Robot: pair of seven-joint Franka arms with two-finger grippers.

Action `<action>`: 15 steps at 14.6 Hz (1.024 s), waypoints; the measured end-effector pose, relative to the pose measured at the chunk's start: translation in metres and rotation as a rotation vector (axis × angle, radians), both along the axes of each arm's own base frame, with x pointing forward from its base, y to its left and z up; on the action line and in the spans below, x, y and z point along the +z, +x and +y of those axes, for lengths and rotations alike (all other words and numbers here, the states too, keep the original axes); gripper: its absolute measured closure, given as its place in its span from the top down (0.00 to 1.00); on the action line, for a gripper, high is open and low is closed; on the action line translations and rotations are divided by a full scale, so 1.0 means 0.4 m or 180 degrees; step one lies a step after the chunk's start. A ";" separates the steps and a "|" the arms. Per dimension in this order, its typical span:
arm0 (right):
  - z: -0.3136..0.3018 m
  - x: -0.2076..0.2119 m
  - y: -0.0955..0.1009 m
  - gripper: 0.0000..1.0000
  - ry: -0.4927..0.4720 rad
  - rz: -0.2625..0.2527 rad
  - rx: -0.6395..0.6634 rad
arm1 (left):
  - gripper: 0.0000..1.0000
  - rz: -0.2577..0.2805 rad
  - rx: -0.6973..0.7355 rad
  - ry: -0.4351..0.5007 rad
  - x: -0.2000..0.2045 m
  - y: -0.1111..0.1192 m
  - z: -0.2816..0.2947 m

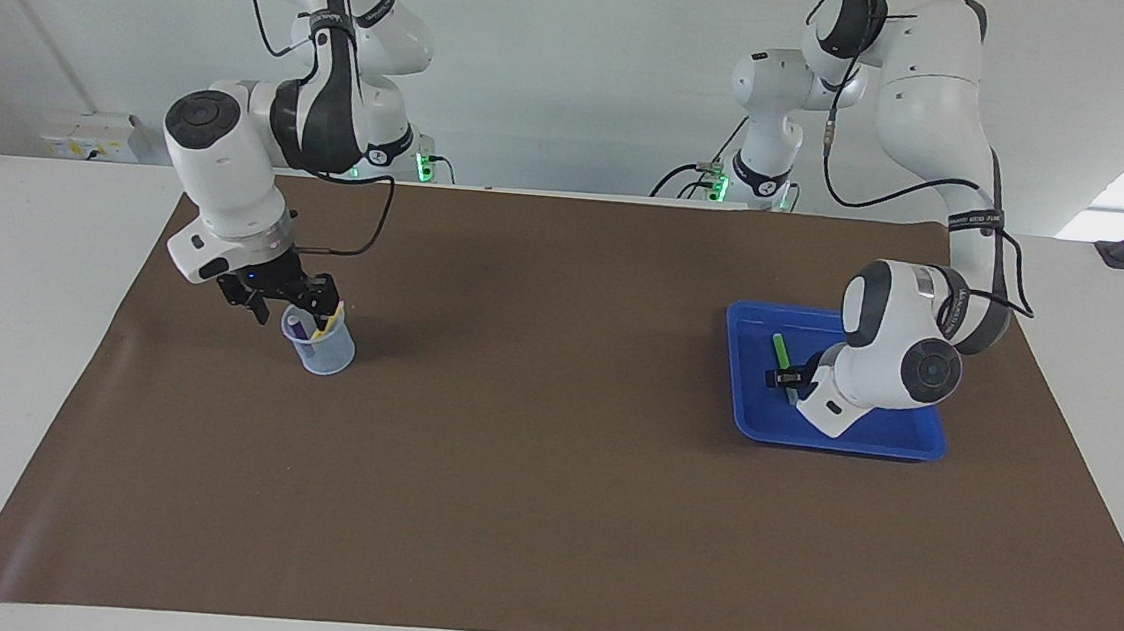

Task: Right arm passes pens to left for tray arrangement
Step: 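Release the green pen while the right gripper grasps the purple pen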

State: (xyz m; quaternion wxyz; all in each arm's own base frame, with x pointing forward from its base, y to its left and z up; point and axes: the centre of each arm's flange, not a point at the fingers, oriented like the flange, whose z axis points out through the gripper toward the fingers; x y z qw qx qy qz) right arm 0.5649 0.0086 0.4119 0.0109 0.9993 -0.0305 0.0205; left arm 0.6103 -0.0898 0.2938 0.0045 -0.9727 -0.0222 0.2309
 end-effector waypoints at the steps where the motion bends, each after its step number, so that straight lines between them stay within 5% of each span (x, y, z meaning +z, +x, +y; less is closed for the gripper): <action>1: 0.000 -0.013 -0.003 0.88 0.0001 -0.0023 0.0001 | 0.70 0.0003 0.0001 0.0001 -0.002 -0.001 0.001; 6: -0.036 -0.038 -0.012 0.83 -0.0003 -0.0011 -0.0079 | 0.71 -0.0023 0.0005 0.0003 0.014 -0.002 0.003; 12: -0.040 -0.039 -0.015 0.18 -0.0004 0.0019 -0.0091 | 0.79 -0.0328 0.0069 -0.0050 0.241 -0.017 0.007; 15: -0.040 -0.036 -0.017 0.18 -0.0004 0.0038 -0.0092 | 0.86 -0.0488 0.0219 -0.0233 0.422 -0.061 0.001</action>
